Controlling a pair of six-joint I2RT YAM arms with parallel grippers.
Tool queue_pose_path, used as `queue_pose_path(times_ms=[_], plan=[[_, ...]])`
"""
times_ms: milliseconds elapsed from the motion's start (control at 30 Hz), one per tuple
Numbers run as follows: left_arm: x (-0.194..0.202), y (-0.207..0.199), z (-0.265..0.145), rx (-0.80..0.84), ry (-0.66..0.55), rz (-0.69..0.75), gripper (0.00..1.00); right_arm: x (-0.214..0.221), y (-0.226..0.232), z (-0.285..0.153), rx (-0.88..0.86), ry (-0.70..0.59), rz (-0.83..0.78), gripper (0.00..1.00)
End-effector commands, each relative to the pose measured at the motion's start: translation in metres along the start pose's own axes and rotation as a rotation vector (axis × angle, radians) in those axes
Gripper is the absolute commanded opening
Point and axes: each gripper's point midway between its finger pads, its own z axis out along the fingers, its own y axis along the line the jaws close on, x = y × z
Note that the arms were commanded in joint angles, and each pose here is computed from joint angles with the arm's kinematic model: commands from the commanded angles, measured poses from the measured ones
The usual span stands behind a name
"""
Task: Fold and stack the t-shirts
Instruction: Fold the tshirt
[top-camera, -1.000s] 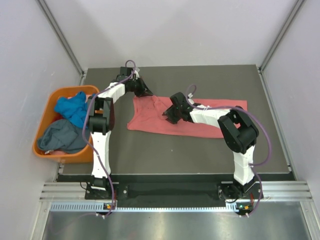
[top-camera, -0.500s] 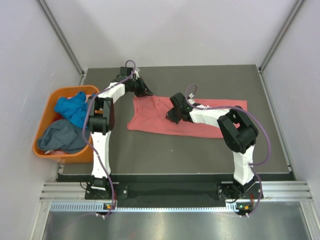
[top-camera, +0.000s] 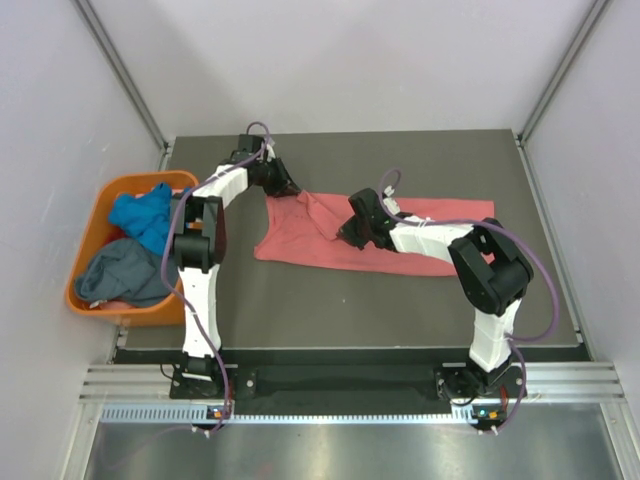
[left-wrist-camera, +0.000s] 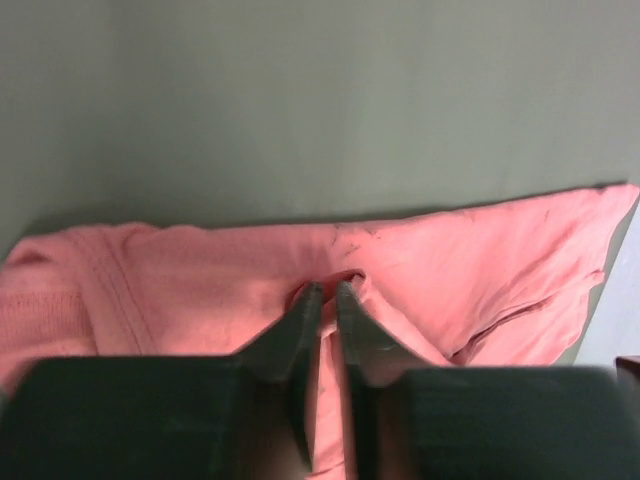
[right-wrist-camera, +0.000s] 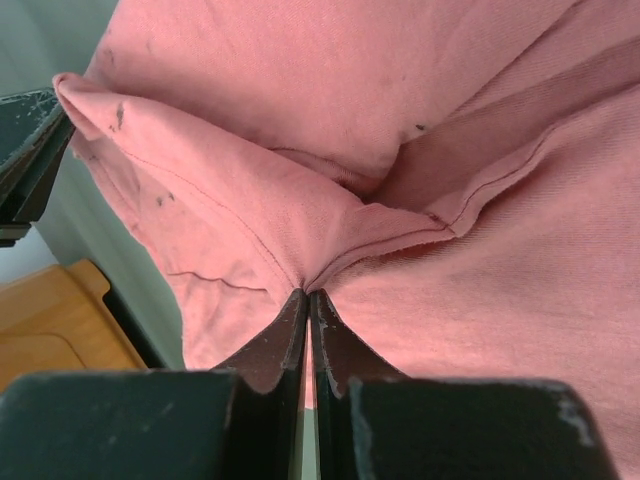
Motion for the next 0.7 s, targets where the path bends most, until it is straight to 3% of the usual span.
queue_pose_path(times_ms=[0, 300, 667], plan=[[-0.014, -0.021, -0.032, -0.016, -0.06, 0.086, 0.23, -0.008, 0.022, -0.014, -0.086, -0.016, -0.009, 0.0], [-0.006, -0.01, -0.044, -0.054, -0.048, 0.218, 0.32, -0.011, 0.021, -0.013, -0.093, -0.018, -0.009, 0.0], [0.001, -0.028, -0.031, 0.122, 0.009, 0.361, 0.32, -0.022, 0.026, -0.013, -0.108, -0.027, -0.005, 0.0]])
